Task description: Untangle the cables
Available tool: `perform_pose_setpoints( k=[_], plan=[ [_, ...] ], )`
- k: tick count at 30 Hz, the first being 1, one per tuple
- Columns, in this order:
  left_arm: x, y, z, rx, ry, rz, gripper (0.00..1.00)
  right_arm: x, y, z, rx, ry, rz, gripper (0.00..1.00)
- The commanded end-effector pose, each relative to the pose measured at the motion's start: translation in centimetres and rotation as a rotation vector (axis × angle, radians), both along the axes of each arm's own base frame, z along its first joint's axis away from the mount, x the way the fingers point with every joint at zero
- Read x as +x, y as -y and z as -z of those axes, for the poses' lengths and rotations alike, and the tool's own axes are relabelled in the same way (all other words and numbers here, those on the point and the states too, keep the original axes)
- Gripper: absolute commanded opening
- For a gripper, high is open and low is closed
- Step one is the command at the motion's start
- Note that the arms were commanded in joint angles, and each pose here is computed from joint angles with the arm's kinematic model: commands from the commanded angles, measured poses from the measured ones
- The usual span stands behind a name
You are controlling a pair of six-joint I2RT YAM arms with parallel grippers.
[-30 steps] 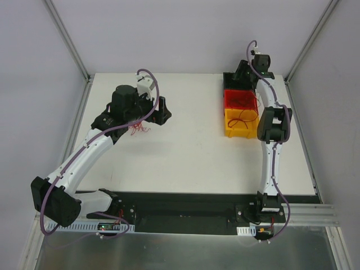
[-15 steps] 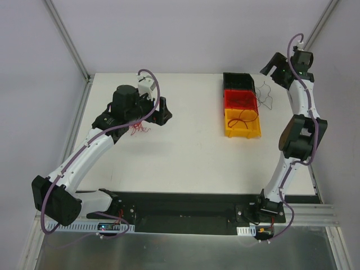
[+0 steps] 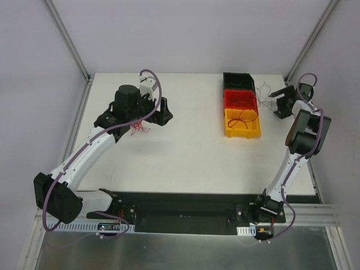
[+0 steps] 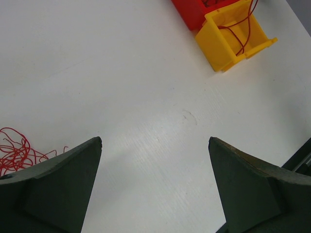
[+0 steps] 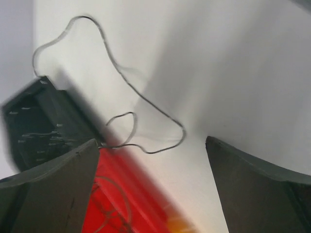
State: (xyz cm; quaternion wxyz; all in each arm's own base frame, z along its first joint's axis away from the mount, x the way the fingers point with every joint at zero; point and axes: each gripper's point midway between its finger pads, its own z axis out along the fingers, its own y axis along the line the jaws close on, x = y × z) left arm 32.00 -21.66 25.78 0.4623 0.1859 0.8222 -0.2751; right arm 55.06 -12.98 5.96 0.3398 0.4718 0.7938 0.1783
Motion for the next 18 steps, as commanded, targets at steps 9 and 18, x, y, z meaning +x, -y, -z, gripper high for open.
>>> perform_pose_setpoints(
  k=[9,18],
  plan=[
    [0.4,0.8,-1.0,-0.028,0.021,0.021,0.91,2.1,-4.4,0.5,0.401,0.250,0.203,0.96],
    [0.6,0.6,-0.7,-0.017,0.022,0.011,0.91,5.6,-5.6,1.4,0.439,0.277,0.226,0.96]
  ],
)
